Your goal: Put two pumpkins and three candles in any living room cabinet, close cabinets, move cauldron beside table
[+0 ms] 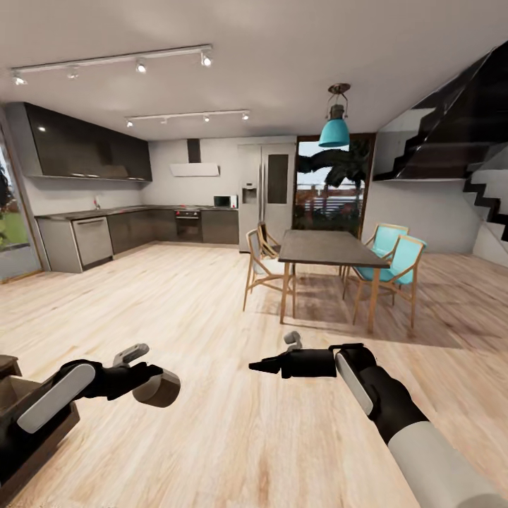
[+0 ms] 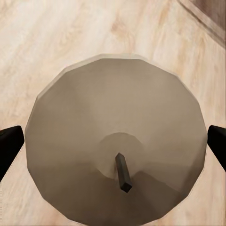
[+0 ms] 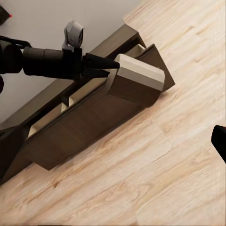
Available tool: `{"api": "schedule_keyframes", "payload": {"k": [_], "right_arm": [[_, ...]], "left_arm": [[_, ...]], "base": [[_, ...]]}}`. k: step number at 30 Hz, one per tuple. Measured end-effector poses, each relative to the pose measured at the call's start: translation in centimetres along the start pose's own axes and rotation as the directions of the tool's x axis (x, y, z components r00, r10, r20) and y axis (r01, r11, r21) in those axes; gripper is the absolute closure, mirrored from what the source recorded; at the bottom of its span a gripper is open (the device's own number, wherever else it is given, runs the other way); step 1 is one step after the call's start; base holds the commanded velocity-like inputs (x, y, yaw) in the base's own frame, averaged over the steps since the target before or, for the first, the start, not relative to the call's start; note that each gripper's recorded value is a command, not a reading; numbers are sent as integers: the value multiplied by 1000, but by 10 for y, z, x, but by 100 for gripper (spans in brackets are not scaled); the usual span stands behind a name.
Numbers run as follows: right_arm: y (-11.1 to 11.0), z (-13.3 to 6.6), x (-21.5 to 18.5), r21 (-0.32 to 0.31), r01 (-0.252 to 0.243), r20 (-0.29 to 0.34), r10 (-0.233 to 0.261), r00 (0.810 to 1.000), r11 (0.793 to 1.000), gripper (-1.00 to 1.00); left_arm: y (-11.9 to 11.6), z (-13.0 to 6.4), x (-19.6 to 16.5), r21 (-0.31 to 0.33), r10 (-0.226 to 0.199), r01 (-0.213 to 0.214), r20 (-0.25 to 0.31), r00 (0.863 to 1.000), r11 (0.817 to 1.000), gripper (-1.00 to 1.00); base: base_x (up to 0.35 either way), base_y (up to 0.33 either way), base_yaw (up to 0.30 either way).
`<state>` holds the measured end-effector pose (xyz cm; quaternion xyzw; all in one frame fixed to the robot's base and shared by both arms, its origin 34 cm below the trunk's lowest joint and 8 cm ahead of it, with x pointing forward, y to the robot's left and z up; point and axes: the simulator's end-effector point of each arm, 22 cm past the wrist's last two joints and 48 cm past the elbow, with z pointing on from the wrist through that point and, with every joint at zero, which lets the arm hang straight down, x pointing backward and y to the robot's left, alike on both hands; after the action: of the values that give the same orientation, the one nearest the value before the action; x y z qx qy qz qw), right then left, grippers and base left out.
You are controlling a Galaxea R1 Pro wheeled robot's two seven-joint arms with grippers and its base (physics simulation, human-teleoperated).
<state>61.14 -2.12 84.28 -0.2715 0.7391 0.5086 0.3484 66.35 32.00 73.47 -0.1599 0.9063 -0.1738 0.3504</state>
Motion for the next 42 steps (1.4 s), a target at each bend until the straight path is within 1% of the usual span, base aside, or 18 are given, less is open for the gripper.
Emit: {"api": "schedule_keyframes", "payload": {"k": [25,35,42], "right_arm": [[0,1,0,1,0,-1,0,1000,1000,-100],[-5,0,0,25,1,0,-1,1000,1000,-100],[-6,0,0,27,1,0,-1,1000,1000,-100]], "left_arm": [[-1,0,0,1,0,0,-1,1000,1000,100],[0,0,0,-1,1,-1,0,1000,1000,100],[0,0,0,-1,1,-1,0,1000,1000,100]], "base": [[13,-3,288],[241,-102,282],[295,-129,57]]}}
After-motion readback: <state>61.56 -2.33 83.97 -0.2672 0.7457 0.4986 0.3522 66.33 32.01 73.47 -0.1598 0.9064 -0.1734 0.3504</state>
